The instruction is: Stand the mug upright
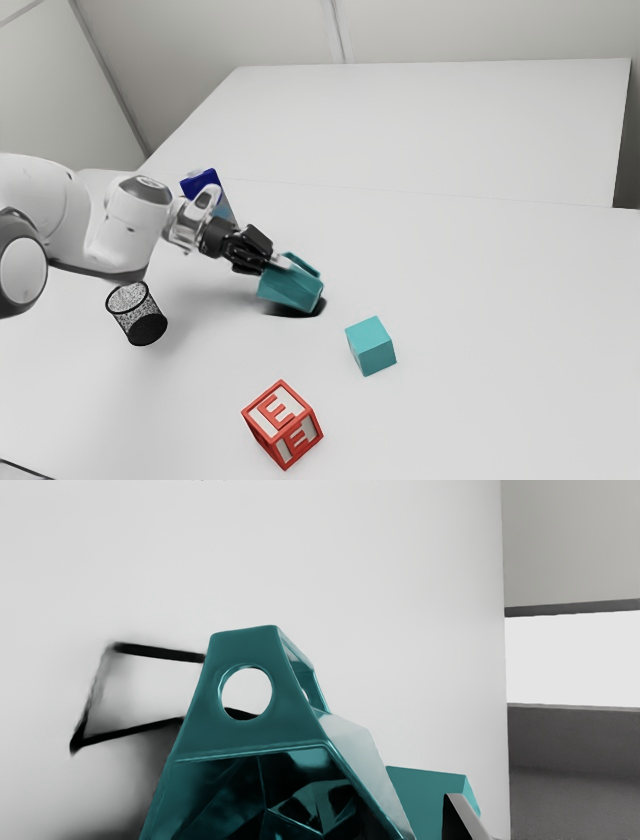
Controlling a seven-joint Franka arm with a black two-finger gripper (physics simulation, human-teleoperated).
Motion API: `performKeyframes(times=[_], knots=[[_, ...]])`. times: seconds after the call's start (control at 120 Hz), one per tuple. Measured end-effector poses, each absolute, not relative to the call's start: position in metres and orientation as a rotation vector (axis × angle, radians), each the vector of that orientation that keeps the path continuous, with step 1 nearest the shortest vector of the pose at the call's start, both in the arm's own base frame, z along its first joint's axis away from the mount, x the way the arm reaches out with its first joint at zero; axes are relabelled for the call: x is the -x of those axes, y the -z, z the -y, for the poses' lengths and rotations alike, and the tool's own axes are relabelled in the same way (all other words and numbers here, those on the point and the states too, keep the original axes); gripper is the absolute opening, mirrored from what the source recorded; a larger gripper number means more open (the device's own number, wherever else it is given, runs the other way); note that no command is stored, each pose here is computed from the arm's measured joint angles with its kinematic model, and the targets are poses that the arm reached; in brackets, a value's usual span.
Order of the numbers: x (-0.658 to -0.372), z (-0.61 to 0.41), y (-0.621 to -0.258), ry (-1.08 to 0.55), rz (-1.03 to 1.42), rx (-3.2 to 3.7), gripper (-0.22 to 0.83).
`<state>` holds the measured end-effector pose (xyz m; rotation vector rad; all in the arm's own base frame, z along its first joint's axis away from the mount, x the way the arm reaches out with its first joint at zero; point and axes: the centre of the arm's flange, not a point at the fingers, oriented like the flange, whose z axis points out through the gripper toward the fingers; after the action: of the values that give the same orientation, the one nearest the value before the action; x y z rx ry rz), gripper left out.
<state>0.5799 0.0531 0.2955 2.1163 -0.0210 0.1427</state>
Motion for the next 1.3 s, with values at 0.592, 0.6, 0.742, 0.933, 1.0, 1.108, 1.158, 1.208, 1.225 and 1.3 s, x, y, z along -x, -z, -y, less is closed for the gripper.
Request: performKeyframes(times=[0.592, 0.6, 0.742, 0.933, 1.0, 1.108, 1.158, 1.208, 1.225, 1.3], knots=[[-0.651, -0.014, -0.430, -0.317, 0.577, -2.360, -0.17], [-0.653, -0.014, -0.431, -0.315, 0.590, -2.374, -0.17], [-0.681, -0.014, -0.415, -0.182, 0.760, -2.620, -0.17], [-0.711, 0.016, -0.380, -0.045, 0.910, -2.854, -0.17], [-0.713, 0.018, -0.380, -0.020, 0.918, -2.921, -0.17], [-0.714, 0.020, -0.376, 0.004, 0.887, -3.001, -0.17], [-0.715, 0.022, -0.371, 0.012, 0.864, -3.025, -0.17], [-0.716, 0.024, -0.368, 0.017, 0.837, -3.044, -0.17], [-0.716, 0.024, -0.367, 0.018, 0.827, -3.050, -0.17], [-0.717, 0.024, -0.365, 0.011, 0.780, -3.073, -0.17]])
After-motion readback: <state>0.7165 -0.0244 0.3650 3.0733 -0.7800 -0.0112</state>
